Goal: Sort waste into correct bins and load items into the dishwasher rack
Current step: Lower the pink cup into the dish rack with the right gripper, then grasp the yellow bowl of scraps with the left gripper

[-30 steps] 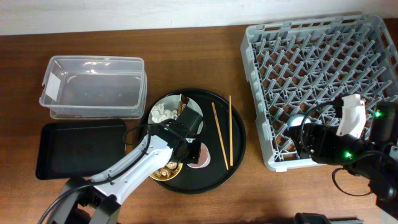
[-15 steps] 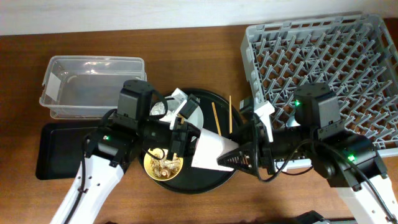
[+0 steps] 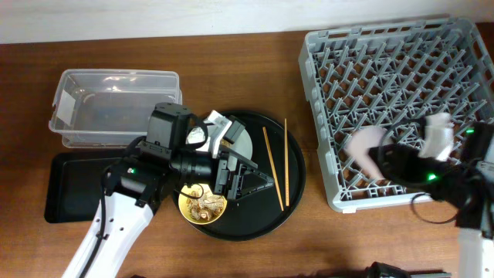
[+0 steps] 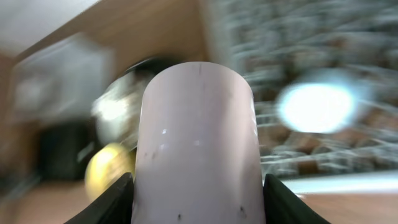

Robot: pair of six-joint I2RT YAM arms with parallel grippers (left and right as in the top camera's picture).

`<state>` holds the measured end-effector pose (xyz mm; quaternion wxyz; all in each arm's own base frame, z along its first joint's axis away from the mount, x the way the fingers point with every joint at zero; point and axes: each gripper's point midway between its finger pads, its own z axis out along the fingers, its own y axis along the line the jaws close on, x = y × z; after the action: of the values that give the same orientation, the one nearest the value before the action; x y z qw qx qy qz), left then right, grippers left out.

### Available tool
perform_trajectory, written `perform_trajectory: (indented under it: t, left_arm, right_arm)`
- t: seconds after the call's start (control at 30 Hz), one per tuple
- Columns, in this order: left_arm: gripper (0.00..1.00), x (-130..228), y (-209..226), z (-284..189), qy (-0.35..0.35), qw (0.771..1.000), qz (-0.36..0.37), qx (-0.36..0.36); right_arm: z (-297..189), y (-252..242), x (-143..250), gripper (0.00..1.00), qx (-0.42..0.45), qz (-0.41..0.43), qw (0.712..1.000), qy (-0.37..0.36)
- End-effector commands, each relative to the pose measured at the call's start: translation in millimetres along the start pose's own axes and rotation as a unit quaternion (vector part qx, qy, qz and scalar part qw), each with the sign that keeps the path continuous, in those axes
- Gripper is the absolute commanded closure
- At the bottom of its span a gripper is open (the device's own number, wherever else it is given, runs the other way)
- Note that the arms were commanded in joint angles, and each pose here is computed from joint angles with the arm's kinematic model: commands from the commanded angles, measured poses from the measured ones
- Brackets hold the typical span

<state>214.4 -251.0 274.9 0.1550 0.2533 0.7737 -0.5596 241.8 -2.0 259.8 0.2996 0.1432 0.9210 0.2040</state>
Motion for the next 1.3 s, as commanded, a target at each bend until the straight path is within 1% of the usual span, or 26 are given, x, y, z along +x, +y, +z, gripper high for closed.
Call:
perform_trajectory:
  t: [0.0, 0.03, 0.13, 0.27, 0.37, 0.4, 0.43, 0.5, 0.53, 0.57, 0.63, 0.67, 0.7, 0.73, 0.8, 0.83, 0.9, 0.93, 0.97, 1.0, 1.03, 1.07, 1.17, 1.2, 1.23, 1.27]
  left_arm:
    - [0.01, -2, -5, -3, -0.006, 1.0, 0.015, -0.005]
    - [0.01, -1, -4, -2, -0.004, 1.0, 0.011, -0.005]
    - [0.01, 3, 2, -2, 0.001, 1.0, -0.005, -0.023]
    - [0.01, 4, 9, -3, 0.0, 0.999, -0.01, -0.042]
    - [0.01, 5, 9, -3, 0.001, 0.999, -0.013, -0.043]
    - [0.01, 5, 9, -3, 0.001, 0.999, -0.013, -0.043]
    - [0.01, 5, 9, -3, 0.002, 0.999, -0.014, -0.043]
    - [0.01, 8, 10, -3, 0.006, 0.999, -0.022, -0.044]
    - [0.01, 10, 13, -3, 0.008, 0.998, -0.028, -0.053]
    - [0.01, 15, 29, -6, 0.01, 0.994, -0.045, -0.1]
    - [0.01, 26, 72, -21, 0.014, 0.97, -0.072, -0.23]
    - [0.02, 36, 102, -38, 0.019, 0.939, -0.087, -0.333]
    - [0.06, 46, 123, -53, 0.022, 0.903, -0.101, -0.418]
    - [0.23, 62, 147, -61, 0.033, 0.858, -0.107, -0.501]
    - [0.41, 82, 170, -38, 0.066, 0.841, -0.108, -0.526]
    - [0.47, 91, 184, -24, 0.084, 0.832, -0.111, -0.538]
    - [0.68, 112, 213, 0, 0.12, 0.808, -0.132, -0.562]
    - [0.73, 124, 228, 1, 0.129, 0.784, -0.155, -0.588]
    - [0.77, 131, 235, 3, 0.135, 0.774, -0.171, -0.594]
    - [0.82, 136, 239, 4, 0.141, 0.768, -0.178, -0.598]
    - [0.94, 138, 241, 4, 0.14, 0.766, -0.185, -0.6]
    - [1.0, 137, 241, 5, 0.138, 0.767, -0.184, -0.599]
    - [1.0, 138, 234, 1, 0.142, 0.767, -0.187, -0.597]
    - [1.0, 126, 218, -9, 0.129, 0.77, -0.183, -0.597]
    - [1.0, 110, 198, -23, 0.103, 0.779, -0.181, -0.591]
    - [1.0, 91, 177, -38, 0.077, 0.8, -0.164, -0.572]
  right_arm:
    - [-8, -101, -24, 0.57, 0.199, 0.171, 0.964, -0.049]
    - [-5, -127, -35, 0.51, 0.231, 0.22, 0.945, -0.068]
    - [25, -166, -49, 0.5, 0.247, 0.292, 0.923, -0.055]
    - [80, -177, -45, 0.5, 0.193, 0.322, 0.927, 0.017]
    - [92, -182, -47, 0.48, 0.184, 0.326, 0.927, 0.023]
    - [92, -180, -41, 0.29, 0.184, 0.342, 0.921, 0.033]
    - [92, -177, -37, 0.19, 0.179, 0.358, 0.916, 0.04]
    - [88, -158, -41, 0.15, 0.138, 0.362, 0.921, 0.049]
    - [78, -141, -51, 0.16, 0.107, 0.34, 0.933, 0.045]
    - [58, -110, -65, 0.16, 0.056, 0.296, 0.953, 0.031]
    - [12, -48, -71, 0.15, -0.02, 0.194, 0.981, -0.009]
    - [-21, -2, -56, 0.15, -0.051, 0.106, 0.992, -0.041]
    - [-35, 21, -43, 0.12, -0.063, 0.057, 0.995, -0.053]
    - [-55, 58, -20, 0.1, -0.092, -0.009, 0.994, -0.066]
    - [-76, 89, 4, 0.1, -0.127, -0.071, 0.986, -0.082]
    - [-82, 97, 12, 0.09, -0.138, -0.087, 0.983, -0.083]
    - [-82, 101, 28, 0.1, -0.146, -0.09, 0.983, -0.059]
    - [-81, 99, 32, 0.09, -0.144, -0.084, 0.985, -0.048]
    - [-80, 98, 33, 0.1, -0.143, -0.081, 0.985, -0.044]
    - [-80, 98, 33, 0.1, -0.143, -0.081, 0.985, -0.044]
    - [-80, 98, 33, 0.1, -0.143, -0.081, 0.985, -0.044]
    - [-80, 98, 33, 0.1, -0.143, -0.081, 0.985, -0.044]
    - [-80, 98, 33, 0.1, -0.143, -0.081, 0.985, -0.044]
    - [-80, 98, 33, 0.1, -0.143, -0.081, 0.985, -0.045]
    - [-80, 99, 32, 0.1, -0.143, -0.082, 0.985, -0.046]
    - [-80, 99, 32, 0.1, -0.143, -0.083, 0.985, -0.047]
